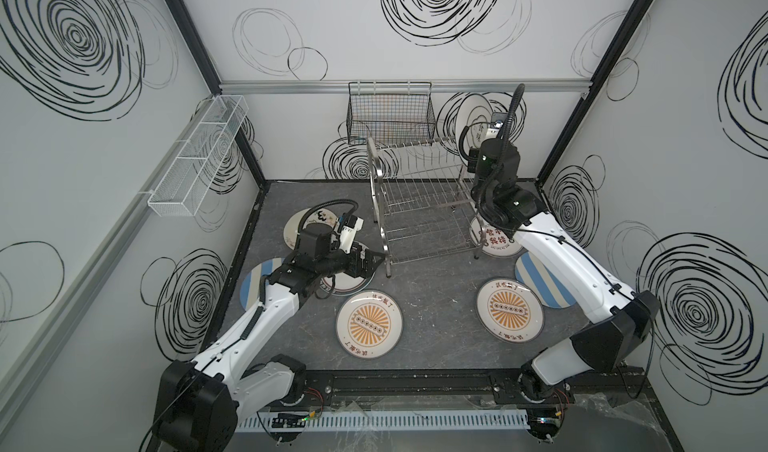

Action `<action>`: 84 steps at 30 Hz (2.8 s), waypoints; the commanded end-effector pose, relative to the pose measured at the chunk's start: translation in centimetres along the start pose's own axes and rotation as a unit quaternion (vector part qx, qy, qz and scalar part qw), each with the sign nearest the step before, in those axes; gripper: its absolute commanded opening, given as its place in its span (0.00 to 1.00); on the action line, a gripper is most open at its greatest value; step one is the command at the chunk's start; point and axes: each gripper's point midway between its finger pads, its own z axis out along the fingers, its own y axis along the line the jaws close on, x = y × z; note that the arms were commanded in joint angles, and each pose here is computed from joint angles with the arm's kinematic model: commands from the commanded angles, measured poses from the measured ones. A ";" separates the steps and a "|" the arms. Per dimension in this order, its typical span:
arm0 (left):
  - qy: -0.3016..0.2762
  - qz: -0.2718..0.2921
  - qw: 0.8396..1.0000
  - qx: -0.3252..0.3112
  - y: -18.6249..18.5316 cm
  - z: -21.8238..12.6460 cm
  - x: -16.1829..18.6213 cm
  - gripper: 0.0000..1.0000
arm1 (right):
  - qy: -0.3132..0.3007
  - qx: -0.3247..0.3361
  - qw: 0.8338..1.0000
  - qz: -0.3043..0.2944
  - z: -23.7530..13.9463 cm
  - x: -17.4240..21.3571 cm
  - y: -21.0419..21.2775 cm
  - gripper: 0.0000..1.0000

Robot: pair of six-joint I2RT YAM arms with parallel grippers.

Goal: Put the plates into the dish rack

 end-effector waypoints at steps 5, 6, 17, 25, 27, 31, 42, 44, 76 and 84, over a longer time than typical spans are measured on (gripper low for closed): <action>-0.007 0.017 1.000 0.003 -0.3 0.0 -0.3 0.96 | -0.023 0.008 0.999 0.032 -0.2 -2.2 -0.2 0.00; -0.008 0.017 1.000 0.003 -0.3 0.0 -0.3 0.96 | -0.020 0.008 0.999 0.030 -0.1 -1.8 -0.1 0.00; -0.006 0.017 1.000 0.003 -0.4 0.0 -0.2 0.96 | 0.002 0.015 0.999 0.028 0.0 1.2 -0.2 0.00; -0.005 0.017 1.000 0.003 -0.4 0.0 -0.1 0.96 | 0.009 0.013 0.999 0.031 -0.6 2.4 -0.9 0.00; -0.004 0.017 1.000 0.004 -0.4 0.0 -0.1 0.96 | 0.011 0.013 0.999 0.030 -0.8 2.6 -1.1 0.03; -0.005 0.018 1.000 0.004 -0.5 0.0 -0.1 0.96 | 0.014 0.014 1.000 0.025 -1.2 2.9 -1.3 0.13; -0.012 0.020 1.000 0.003 -0.6 -0.3 -0.4 0.96 | 0.010 0.010 1.000 0.011 -2.3 1.6 -1.5 0.38; -0.014 0.022 1.000 0.004 -0.7 -0.4 -0.5 0.96 | 0.009 0.009 1.000 0.007 -2.4 1.0 -1.6 0.44; -0.015 -0.044 0.999 -0.021 -2.5 -3.2 1.3 0.96 | 0.397 -0.250 0.882 0.043 -22.5 27.8 -2.4 0.72; 0.002 -0.063 0.998 0.008 -4.0 -1.6 3.4 0.96 | 0.475 -0.224 0.849 0.055 -24.9 37.8 -3.5 0.77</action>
